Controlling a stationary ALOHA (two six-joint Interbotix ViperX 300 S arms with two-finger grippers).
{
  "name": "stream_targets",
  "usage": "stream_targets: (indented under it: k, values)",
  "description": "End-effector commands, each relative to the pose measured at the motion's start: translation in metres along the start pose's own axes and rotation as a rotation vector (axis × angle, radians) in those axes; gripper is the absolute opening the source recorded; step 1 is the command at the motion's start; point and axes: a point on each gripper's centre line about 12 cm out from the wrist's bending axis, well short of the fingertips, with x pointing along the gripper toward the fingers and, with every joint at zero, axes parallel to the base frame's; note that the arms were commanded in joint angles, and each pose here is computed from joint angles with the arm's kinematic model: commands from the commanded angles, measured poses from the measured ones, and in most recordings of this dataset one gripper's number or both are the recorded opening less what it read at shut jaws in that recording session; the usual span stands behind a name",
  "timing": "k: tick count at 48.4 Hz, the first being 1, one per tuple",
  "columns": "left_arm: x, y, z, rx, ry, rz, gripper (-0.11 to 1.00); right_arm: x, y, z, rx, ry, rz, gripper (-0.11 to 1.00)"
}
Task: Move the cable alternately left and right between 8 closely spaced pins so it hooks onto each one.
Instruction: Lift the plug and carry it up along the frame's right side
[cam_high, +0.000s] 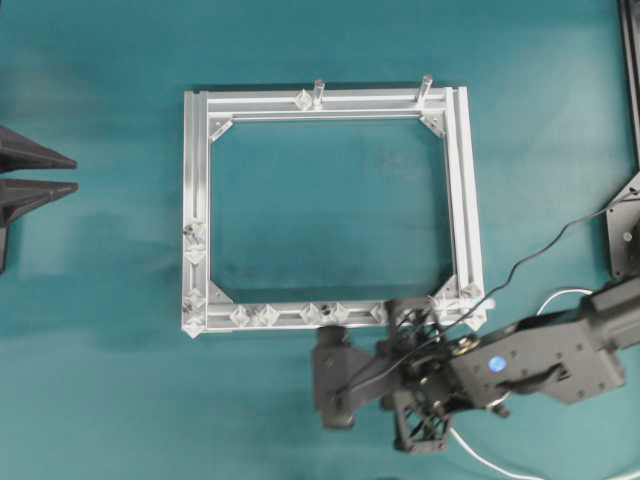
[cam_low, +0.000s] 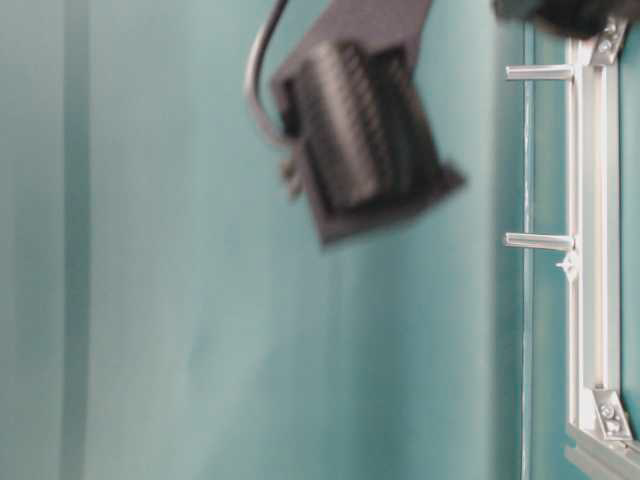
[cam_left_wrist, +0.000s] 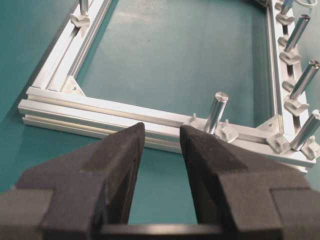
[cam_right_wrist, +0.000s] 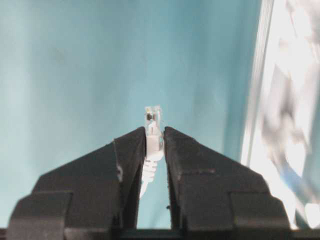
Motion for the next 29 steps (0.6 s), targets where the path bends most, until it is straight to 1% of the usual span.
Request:
stream_targets:
  k: [1, 9, 14, 19, 24, 29]
  values:
    - [0.000, 0.000, 0.005, -0.009, -0.019, 0.002, 0.38, -0.025, -0.003, -0.004, 0.041, -0.037, 0.022, 0.15]
    - [0.000, 0.000, 0.005, -0.007, -0.017, 0.003, 0.38, -0.035, -0.009, -0.015, 0.146, -0.037, 0.027, 0.15]
    - [0.000, 0.000, 0.005, -0.007, -0.019, 0.003, 0.38, -0.036, -0.011, -0.020, 0.227, -0.029, 0.024, 0.15]
    - [0.000, 0.000, 0.005, -0.007, -0.017, 0.003, 0.38, -0.035, -0.013, -0.022, 0.352, -0.025, 0.020, 0.15]
    - [0.000, 0.000, 0.005, -0.007, -0.017, 0.003, 0.38, -0.035, -0.015, -0.022, 0.452, -0.034, 0.006, 0.15]
    - [0.000, 0.000, 0.005, -0.007, -0.017, 0.003, 0.38, -0.035, -0.018, -0.022, 0.569, -0.041, -0.014, 0.15]
